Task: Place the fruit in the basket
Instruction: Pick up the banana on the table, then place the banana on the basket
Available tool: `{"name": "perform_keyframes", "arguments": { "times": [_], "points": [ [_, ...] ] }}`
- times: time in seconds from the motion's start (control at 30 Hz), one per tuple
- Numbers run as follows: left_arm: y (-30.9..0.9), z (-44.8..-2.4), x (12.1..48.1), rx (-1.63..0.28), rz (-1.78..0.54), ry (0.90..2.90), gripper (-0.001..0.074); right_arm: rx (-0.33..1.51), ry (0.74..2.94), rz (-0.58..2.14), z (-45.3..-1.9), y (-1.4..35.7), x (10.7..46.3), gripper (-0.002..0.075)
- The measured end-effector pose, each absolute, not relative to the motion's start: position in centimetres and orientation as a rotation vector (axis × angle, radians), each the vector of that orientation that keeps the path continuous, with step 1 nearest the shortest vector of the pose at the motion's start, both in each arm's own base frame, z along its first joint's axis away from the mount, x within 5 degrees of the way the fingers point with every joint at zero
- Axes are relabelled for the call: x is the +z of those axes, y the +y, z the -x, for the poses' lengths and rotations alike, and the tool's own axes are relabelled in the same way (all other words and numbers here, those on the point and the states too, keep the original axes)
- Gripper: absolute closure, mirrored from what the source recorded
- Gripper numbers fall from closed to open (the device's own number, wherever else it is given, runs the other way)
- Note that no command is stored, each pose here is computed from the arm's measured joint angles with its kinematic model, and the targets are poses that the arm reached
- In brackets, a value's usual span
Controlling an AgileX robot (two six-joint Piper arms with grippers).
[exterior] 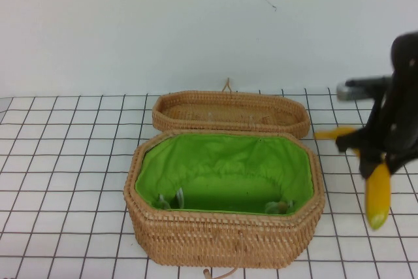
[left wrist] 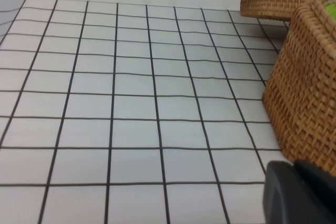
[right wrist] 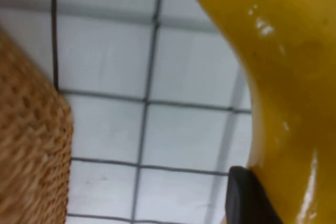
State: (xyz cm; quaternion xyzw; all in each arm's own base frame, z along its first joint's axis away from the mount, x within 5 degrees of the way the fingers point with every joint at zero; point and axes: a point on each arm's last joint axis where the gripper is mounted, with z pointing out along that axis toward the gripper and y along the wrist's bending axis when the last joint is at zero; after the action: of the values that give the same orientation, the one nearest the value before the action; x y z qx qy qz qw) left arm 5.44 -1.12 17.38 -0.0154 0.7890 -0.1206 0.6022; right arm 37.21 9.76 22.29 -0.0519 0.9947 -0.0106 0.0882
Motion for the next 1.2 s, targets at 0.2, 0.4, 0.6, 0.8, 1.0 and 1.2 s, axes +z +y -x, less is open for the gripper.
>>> {"name": "perform_keyframes", "arguments": {
  "times": [0.2,0.4,0.6,0.8,1.0,1.2],
  "points": [
    [-1.1,-5.4,17.4,-0.279,0.036,1.827,0.0735,-0.014,2.750,0.146,-37.0,9.5,31.6,0.0727],
    [-1.1,-5.4,17.4,-0.279,0.036,1.827,0.0735,0.177,2.606,0.299,-35.9,10.8,39.0,0.0727],
    [-1.1,-5.4,17.4,-0.279,0.036,1.827,0.0735,0.288,2.424,0.777,-34.1,15.9,40.9,0.0727],
    [-1.1,-5.4,17.4,-0.279,0.036,1.827,0.0735,0.226,2.290,1.244,-33.6,20.7,38.2,0.0727],
    [-1.1,-5.4,17.4,-0.279,0.036,1.827,0.0735,0.217,2.287,1.531,-34.2,24.2,33.3,0.0726],
    [-1.1,-5.4,17.4,-0.279,0.036,1.827,0.0735,0.249,2.358,1.647,-34.4,26.6,29.1,0.0703]
  ]
}}
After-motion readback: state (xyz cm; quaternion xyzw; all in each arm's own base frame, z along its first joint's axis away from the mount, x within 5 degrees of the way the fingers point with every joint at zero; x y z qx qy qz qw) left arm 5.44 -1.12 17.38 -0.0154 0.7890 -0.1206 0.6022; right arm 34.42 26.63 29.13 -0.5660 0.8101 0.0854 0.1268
